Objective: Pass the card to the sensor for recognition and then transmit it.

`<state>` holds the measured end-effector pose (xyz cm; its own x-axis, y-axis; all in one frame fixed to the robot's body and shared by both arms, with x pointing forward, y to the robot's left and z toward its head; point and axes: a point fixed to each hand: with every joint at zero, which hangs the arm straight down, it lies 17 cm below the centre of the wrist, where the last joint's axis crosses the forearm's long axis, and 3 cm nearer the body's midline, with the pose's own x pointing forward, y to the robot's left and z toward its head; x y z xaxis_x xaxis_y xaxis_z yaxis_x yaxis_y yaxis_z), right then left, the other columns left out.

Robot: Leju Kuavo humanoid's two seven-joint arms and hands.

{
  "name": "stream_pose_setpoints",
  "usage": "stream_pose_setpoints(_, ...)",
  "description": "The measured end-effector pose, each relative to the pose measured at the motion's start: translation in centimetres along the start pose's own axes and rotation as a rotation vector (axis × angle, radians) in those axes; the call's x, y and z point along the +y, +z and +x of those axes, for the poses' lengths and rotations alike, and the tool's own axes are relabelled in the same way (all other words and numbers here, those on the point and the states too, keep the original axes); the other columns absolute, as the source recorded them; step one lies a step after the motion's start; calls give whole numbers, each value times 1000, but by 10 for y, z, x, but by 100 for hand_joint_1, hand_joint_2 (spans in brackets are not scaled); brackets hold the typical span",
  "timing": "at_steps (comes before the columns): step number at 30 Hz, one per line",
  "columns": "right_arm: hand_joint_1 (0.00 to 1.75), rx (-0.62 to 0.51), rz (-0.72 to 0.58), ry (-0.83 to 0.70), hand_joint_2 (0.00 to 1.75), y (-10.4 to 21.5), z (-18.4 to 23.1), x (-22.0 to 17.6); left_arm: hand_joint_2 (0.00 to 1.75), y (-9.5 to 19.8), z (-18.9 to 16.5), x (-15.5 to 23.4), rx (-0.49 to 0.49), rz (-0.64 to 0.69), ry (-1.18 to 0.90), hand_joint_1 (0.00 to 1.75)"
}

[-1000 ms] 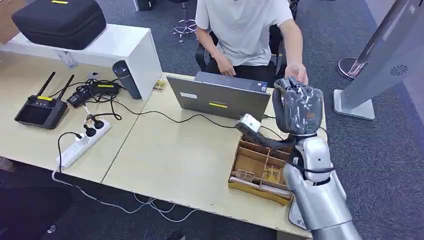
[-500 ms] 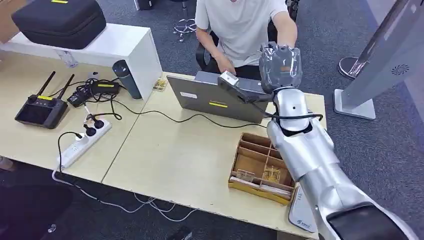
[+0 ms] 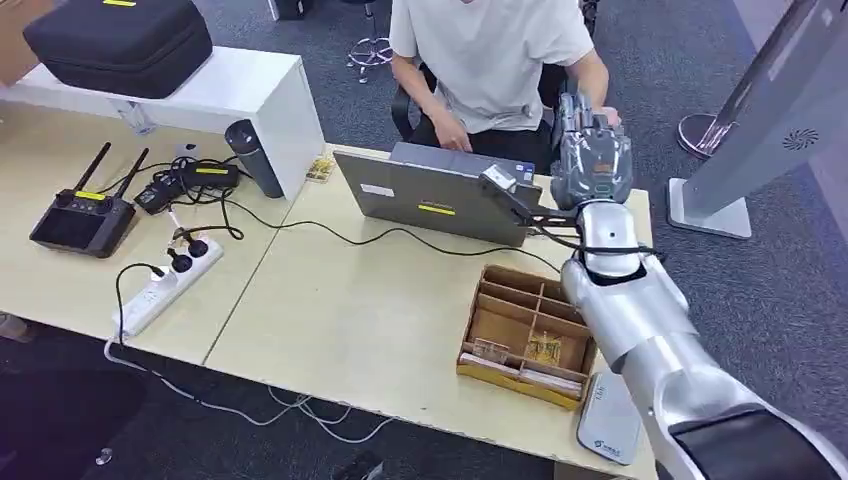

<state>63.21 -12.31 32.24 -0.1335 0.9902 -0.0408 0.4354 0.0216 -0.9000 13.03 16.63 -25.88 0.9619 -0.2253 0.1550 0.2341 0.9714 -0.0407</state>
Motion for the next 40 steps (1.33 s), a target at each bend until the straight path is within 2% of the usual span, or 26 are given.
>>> stream_pose_setpoints(5,0,95,20,60,175,4,-61,14,175,0,0,2,0,2,19,0)
stream_pose_setpoints(8,0,168,25,112,175,10,-121,21,175,0,-2,3,0,1,33,0)
stream_pose_setpoints(10,0,233,27,160,175,20,-178,24,175,-1,-7,3,8,1,45,0)
stream_pose_setpoints(11,0,282,31,193,175,30,-221,24,175,-1,-10,4,8,1,51,0)
stream_pose_setpoints(14,0,401,43,240,175,63,-310,24,175,-2,-20,6,19,3,70,0)
stream_pose_setpoints(20,0,574,87,326,175,141,-430,25,175,-3,-28,9,23,3,91,0)
stream_pose_setpoints(21,0,597,104,345,175,159,-449,27,0,-3,-29,9,23,3,95,0)
stream_pose_setpoints(23,0,653,135,373,175,193,-481,29,0,-4,-33,11,23,5,110,0)
stream_pose_setpoints(24,0,684,150,376,175,214,-496,33,175,-4,-35,12,24,6,117,0)
stream_pose_setpoints(26,0,767,188,367,175,274,-528,43,175,-4,-40,13,28,10,130,0)
stream_pose_setpoints(27,0,813,217,350,0,305,-538,53,175,-4,-43,14,33,12,135,0)
stream_pose_setpoints(28,0,862,248,327,0,335,-545,64,175,-4,-45,14,37,16,138,0)
stream_pose_setpoints(30,0,959,375,312,0,415,-550,96,175,-5,-47,17,47,24,140,0)
stream_pose_setpoints(33,0,1089,596,274,0,544,-526,145,175,-5,-50,19,61,35,141,0)
stream_pose_setpoints(36,0,1132,721,269,0,617,-498,165,175,-5,-50,21,63,40,141,0)
stream_pose_setpoints(37,0,1146,749,269,175,633,-493,167,175,-5,-50,21,64,40,141,0)
stream_pose_setpoints(40,0,1181,841,246,175,669,-480,176,175,-5,-50,22,69,44,141,0)
